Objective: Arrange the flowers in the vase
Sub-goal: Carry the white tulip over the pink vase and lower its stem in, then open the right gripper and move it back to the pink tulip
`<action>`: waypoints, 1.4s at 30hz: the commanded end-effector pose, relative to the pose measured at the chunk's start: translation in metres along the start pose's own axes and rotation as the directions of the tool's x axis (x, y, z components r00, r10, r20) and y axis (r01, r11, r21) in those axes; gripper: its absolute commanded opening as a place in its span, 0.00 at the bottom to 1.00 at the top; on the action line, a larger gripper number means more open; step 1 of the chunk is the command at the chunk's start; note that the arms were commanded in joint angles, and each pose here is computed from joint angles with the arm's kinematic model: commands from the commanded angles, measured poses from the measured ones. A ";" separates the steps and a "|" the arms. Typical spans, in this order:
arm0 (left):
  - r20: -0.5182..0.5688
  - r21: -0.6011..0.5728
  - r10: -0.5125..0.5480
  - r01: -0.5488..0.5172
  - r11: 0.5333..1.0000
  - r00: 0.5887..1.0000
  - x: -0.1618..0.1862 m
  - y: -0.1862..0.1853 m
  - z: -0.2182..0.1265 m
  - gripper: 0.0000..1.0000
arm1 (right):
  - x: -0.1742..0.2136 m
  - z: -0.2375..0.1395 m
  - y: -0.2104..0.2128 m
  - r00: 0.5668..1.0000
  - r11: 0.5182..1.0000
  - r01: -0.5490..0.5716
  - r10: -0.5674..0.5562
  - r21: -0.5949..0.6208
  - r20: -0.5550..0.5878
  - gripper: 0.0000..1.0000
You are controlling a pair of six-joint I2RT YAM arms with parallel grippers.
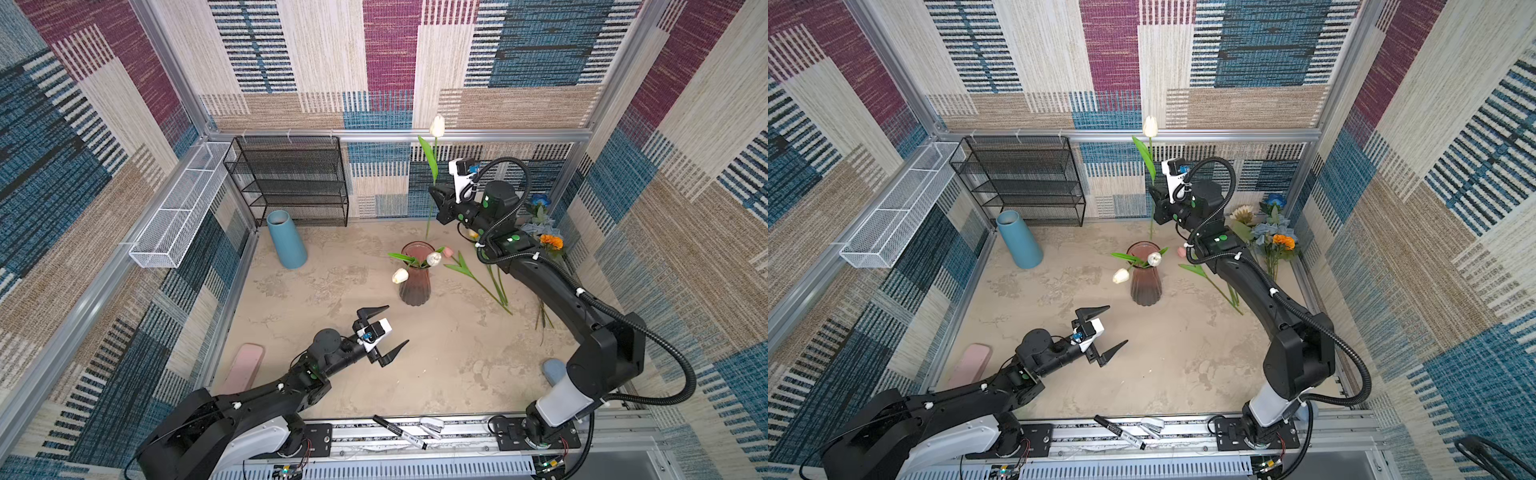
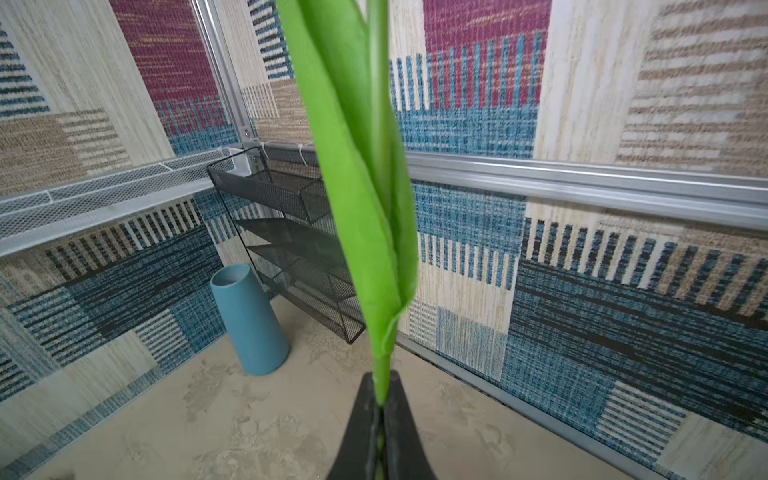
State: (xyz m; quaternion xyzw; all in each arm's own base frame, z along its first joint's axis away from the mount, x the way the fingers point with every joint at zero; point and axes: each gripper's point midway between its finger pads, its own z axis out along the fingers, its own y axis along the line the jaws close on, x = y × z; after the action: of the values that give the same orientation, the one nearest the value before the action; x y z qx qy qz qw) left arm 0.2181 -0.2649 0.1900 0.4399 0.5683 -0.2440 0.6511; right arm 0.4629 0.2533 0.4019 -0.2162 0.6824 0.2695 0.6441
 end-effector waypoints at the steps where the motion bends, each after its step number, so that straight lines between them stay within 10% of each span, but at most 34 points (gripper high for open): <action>1: 0.031 -0.010 0.008 -0.008 1.000 0.999 -0.008 0.002 0.000 1.00 | 0.008 0.006 0.017 0.998 0.996 0.060 -0.060 -0.062 -0.004 0.01; 15: 0.028 -0.023 0.011 -0.010 1.000 1.000 -0.007 0.004 0.001 1.00 | 0.051 0.003 0.025 0.995 0.988 0.093 -0.096 -0.125 -0.018 0.04; 25: 0.025 -0.024 0.012 -0.012 1.000 1.000 -0.006 0.005 0.000 1.00 | 0.061 -0.008 0.030 0.988 0.979 0.151 -0.152 -0.136 0.001 0.42; 33: 0.026 -0.022 0.006 -0.006 1.000 1.000 -0.005 0.004 0.002 1.00 | 0.025 -0.023 0.019 0.982 0.983 0.183 -0.181 -0.028 0.060 0.52; 42: 0.033 -0.021 0.007 -0.007 1.000 0.999 -0.008 0.004 -0.001 1.00 | 0.004 -0.064 -0.055 0.992 0.967 -0.085 0.059 0.240 0.114 0.60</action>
State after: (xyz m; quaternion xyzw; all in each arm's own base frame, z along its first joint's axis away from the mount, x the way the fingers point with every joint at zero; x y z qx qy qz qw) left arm 0.2195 -0.2649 0.1879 0.4384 0.5705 -0.2417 0.6511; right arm 0.4325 0.2034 0.3992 -0.1880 0.6501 0.2094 0.7059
